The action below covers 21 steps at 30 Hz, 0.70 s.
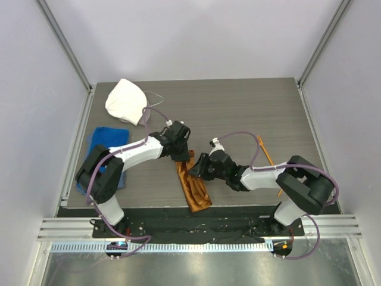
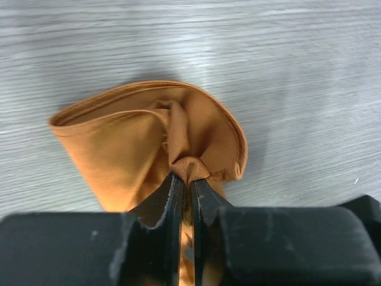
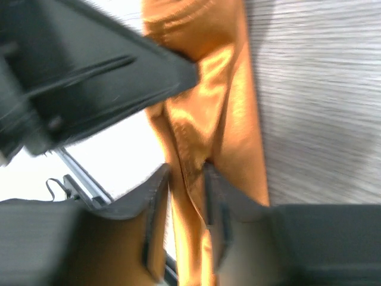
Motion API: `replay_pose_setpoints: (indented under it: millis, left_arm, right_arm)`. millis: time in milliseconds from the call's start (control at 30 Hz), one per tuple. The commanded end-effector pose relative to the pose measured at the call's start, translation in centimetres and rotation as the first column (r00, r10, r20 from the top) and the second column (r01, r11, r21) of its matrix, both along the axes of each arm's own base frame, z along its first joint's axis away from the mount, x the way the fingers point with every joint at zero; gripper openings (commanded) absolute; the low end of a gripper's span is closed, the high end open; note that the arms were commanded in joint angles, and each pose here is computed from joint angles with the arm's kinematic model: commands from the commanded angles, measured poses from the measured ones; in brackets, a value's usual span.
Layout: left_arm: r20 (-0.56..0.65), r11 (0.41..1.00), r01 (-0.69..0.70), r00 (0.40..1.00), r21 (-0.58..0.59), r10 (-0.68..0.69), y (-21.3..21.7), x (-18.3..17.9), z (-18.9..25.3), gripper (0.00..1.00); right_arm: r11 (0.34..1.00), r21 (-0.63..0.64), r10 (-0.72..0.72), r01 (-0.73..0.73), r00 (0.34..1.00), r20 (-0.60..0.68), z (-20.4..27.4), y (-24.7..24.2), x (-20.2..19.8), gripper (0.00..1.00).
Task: Fold the napkin into a case and place the utensils inside
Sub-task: Fold the 2/3-rectangle-folded napkin at the center of the board, then smooth out the smaller rectangle-folded napkin at the center of the board.
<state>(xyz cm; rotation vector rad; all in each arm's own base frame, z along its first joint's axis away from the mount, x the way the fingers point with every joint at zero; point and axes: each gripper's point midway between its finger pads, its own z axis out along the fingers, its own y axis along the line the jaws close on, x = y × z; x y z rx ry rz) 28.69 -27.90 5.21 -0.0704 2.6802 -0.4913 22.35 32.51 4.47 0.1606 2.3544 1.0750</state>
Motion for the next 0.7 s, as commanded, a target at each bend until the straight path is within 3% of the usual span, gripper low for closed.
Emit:
replay_pose_setpoints:
  millis: [0,133,233,467,667]
  left_arm:
    - [0.041,0.994,0.017,0.999,-0.109,-0.013,0.4,0.9,1.4,0.10]
    - [0.028,0.982,0.020,0.999,-0.186,-0.015,0.7,0.8,1.3,0.08]
    - [0.019,0.977,0.016,1.000,-0.211,-0.013,1.0,0.9,1.2,0.08]
    - [0.001,0.967,0.000,1.000,-0.255,0.001,1.1,0.9,0.9,0.08]
    - [-0.004,0.965,-0.003,1.000,-0.263,0.002,1.1,0.7,1.1,0.08]
  right_arm:
    - [0.998,-0.006,0.061,-0.061,0.991,0.115,3.8,0.8,0.0,0.45]
    - [0.992,-0.078,0.114,-0.104,0.983,0.145,4.1,-0.5,-0.9,0.59]
    - [0.987,-0.080,0.151,-0.141,0.979,0.138,3.9,-0.8,-2.2,0.60]
    - [0.979,-0.012,0.206,-0.206,0.975,0.089,2.2,2.3,-5.3,0.43]
    - [0.972,0.003,0.235,-0.236,0.968,0.092,2.7,3.8,-5.5,0.40]
